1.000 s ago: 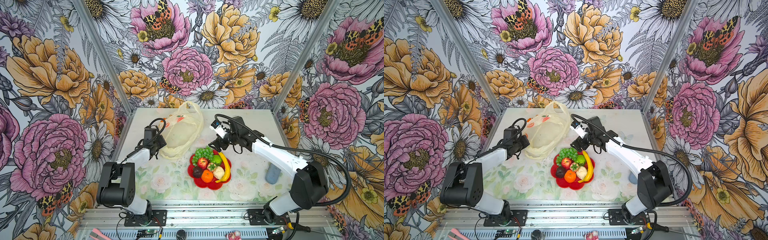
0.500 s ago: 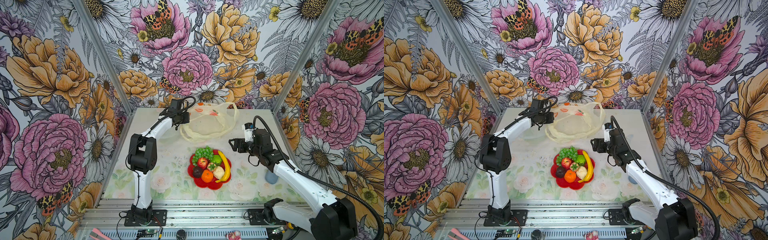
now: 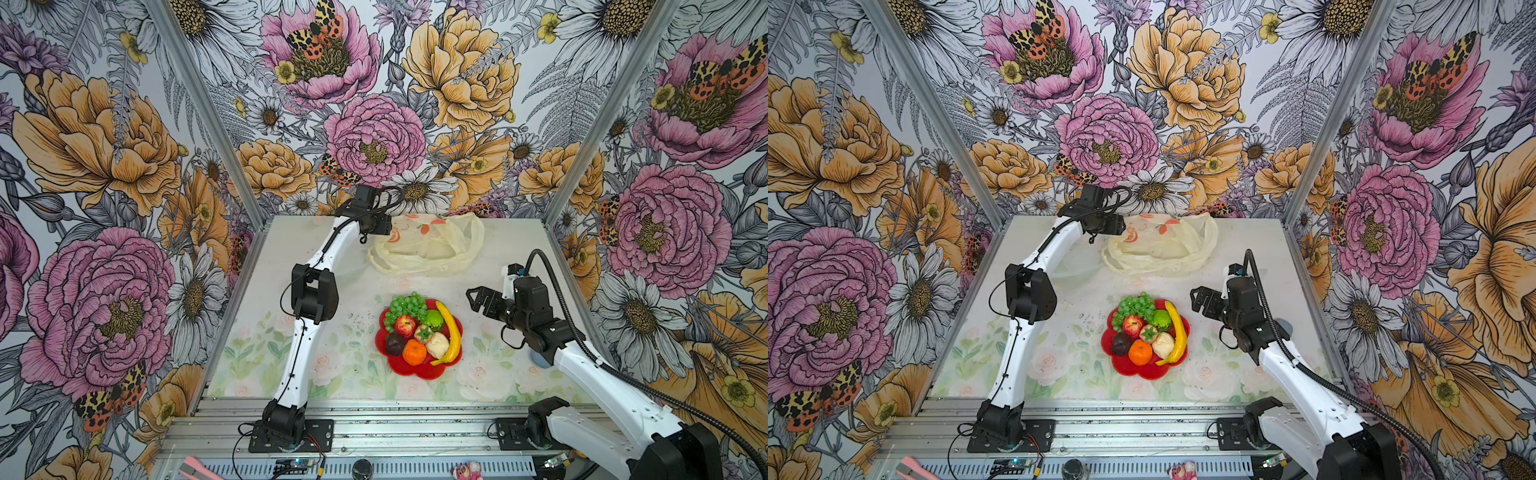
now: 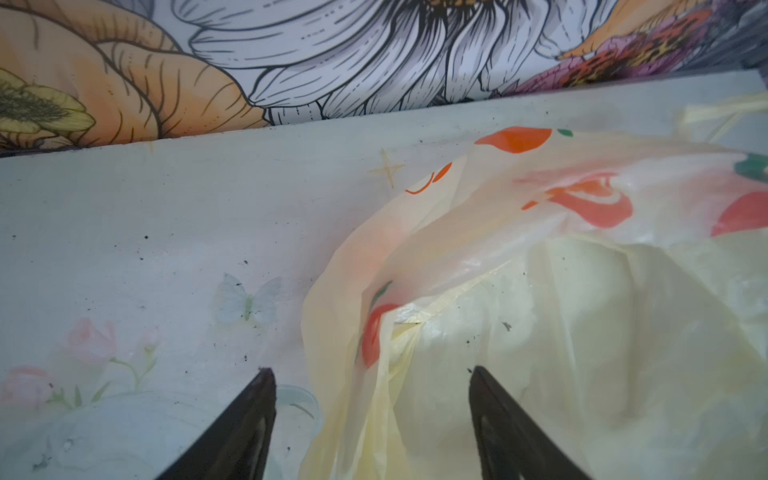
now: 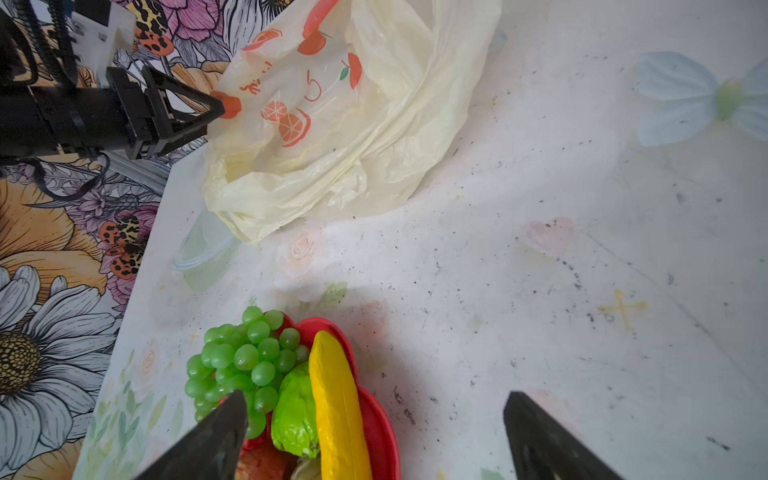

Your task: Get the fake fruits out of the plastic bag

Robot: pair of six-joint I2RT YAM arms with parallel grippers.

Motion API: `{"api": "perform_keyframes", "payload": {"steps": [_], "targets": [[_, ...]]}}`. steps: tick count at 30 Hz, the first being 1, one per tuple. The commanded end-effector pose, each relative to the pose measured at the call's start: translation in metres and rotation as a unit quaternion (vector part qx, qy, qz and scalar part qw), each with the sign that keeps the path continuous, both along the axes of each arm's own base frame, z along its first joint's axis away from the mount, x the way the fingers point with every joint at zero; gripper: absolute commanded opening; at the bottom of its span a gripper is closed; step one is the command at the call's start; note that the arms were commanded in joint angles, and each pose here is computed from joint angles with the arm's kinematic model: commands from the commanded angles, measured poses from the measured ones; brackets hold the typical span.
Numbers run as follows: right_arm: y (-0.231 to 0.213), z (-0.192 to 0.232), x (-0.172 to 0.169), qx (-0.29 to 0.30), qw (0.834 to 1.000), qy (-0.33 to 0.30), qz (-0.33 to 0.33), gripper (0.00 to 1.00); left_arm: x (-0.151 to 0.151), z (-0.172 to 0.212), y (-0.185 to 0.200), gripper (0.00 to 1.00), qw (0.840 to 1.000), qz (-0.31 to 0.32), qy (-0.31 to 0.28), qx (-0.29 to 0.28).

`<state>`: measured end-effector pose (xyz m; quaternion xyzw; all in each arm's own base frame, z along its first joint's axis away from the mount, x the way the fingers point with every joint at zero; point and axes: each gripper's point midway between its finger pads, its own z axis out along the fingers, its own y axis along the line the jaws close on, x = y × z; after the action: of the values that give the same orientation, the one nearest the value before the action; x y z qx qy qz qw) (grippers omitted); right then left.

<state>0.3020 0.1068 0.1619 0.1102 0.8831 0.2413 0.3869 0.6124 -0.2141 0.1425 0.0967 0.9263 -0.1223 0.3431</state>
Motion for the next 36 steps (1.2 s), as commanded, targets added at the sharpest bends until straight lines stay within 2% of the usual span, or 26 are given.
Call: {"api": "perform_keyframes", "payload": {"steps": [1,3,12,17,21,24,28,33,36], "targets": [[-0.012,0.013,0.004,0.001,0.999,-0.022,-0.03,0.99,0.0,0.058,0.01,0.93,0.997,0.042,-0.057,0.023],[-0.014,0.013,0.004,0.016,0.999,-0.015,-0.041,0.99,-0.005,0.076,0.01,0.99,0.997,0.047,-0.064,0.011],[-0.033,0.006,0.001,0.06,0.996,0.004,-0.063,0.99,-0.053,0.137,0.017,0.99,0.994,0.076,-0.068,-0.045],[-0.047,0.006,-0.009,0.067,0.994,-0.011,-0.09,0.99,-0.087,0.164,0.029,0.99,0.988,0.092,-0.104,-0.069],[-0.043,-0.008,-0.016,0.085,0.991,0.037,-0.093,1.0,-0.126,0.181,0.055,0.99,0.974,0.132,-0.151,-0.104],[-0.036,-0.022,-0.025,0.12,0.985,0.068,-0.107,1.0,-0.159,0.164,0.079,0.99,0.961,0.169,-0.173,-0.136],[-0.021,-0.032,-0.042,0.132,0.981,0.085,-0.117,0.99,-0.202,0.117,0.116,0.99,0.946,0.221,-0.177,-0.159],[-0.003,-0.037,-0.061,0.15,0.977,0.092,-0.12,1.0,-0.247,0.042,0.163,0.99,0.936,0.287,-0.145,-0.142],[0.011,-0.041,-0.07,0.149,0.977,0.096,-0.117,0.99,-0.268,0.011,0.184,0.99,0.931,0.312,-0.132,-0.135]]}}
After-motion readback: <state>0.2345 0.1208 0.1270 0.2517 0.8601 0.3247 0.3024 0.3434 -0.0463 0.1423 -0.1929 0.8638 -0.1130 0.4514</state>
